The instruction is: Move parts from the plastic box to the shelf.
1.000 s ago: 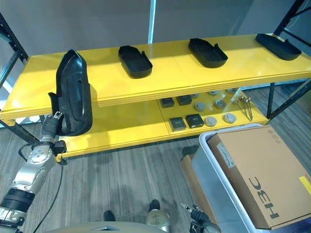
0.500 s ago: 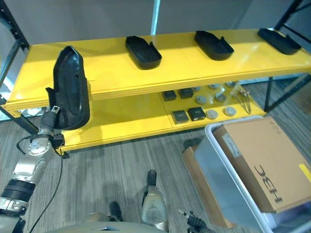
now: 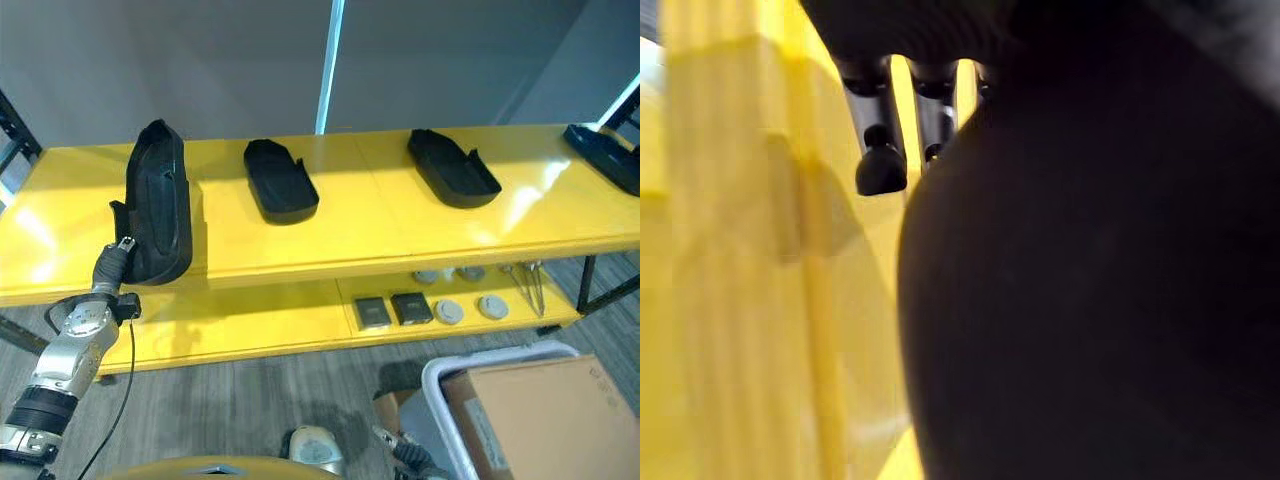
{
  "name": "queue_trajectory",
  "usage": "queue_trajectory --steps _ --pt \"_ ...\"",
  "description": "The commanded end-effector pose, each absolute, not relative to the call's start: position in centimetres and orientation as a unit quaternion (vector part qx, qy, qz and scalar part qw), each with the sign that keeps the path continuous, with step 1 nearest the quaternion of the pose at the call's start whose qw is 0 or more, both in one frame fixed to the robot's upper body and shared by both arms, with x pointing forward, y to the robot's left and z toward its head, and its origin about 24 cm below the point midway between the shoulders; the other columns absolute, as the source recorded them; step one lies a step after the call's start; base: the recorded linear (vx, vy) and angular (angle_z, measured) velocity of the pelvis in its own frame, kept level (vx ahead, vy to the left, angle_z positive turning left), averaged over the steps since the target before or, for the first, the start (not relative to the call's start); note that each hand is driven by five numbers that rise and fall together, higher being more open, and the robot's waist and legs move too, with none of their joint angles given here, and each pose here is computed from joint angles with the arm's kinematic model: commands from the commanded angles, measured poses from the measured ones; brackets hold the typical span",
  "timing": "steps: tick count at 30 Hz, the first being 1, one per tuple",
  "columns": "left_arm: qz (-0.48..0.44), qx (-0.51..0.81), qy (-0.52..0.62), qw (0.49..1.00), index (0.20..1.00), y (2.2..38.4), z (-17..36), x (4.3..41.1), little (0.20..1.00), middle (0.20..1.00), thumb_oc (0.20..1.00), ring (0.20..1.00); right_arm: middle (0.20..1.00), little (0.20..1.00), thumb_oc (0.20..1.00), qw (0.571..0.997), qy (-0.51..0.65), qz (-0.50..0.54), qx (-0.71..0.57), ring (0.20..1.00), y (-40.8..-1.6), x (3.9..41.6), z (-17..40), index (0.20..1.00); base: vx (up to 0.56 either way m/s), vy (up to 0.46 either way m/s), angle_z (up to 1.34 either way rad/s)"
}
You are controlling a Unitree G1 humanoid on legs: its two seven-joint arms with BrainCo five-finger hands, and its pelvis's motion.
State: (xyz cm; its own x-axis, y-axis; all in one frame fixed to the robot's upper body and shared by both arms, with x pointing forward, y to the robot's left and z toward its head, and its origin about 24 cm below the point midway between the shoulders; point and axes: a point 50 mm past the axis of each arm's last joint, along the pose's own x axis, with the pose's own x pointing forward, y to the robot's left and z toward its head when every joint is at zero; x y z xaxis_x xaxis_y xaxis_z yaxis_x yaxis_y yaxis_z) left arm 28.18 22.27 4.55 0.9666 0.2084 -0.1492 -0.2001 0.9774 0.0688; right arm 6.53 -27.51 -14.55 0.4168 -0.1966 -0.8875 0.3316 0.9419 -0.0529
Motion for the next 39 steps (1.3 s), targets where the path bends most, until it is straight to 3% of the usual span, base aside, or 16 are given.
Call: queue_trajectory --steps 1,8,13,17,25,39 --pt "0.108 0.019 -0.027 0.994 0.200 22.3 8.5 29.2 0.200 0.200 0.200 0.200 1.000 1.000 1.000 0.835 0.529 -0.151 0.024 1.000 -29.5 5.0 -14.0 1.000 0.12 0.206 -0.50" --pt "0.133 0.078 -0.058 0.986 0.200 25.1 10.1 28.7 0.200 0.200 0.200 0.200 1.000 1.000 1.000 0.830 0.526 -0.183 0.033 1.000 -29.7 5.5 -13.7 1.000 0.16 0.352 -0.64" --pt "0.154 0.121 -0.065 0.979 0.200 26.6 11.1 29.0 0.200 0.200 0.200 0.200 1.000 1.000 1.000 0.825 0.544 -0.154 0.028 1.000 -28.1 3.7 -14.4 1.000 0.04 0.154 -0.17" --pt "0.224 0.166 -0.059 0.959 0.200 29.2 12.6 30.0 0.200 0.200 0.200 0.200 1.000 1.000 1.000 0.830 0.545 -0.117 0.012 1.000 -27.1 3.6 -14.6 1.000 -0.04 0.082 0.16" --pt "0.295 0.264 0.035 0.918 0.200 32.8 12.2 30.5 0.200 0.200 0.200 0.200 1.000 1.000 1.000 0.827 0.548 -0.125 0.005 1.000 -27.7 4.1 -14.5 1.000 0.00 -0.011 0.06" --pt "0.304 0.379 0.208 0.849 0.200 38.7 9.3 28.3 0.200 0.200 0.200 0.200 1.000 1.000 1.000 0.826 0.551 -0.117 -0.011 1.000 -28.4 4.5 -14.1 1.000 0.00 -0.002 0.02"
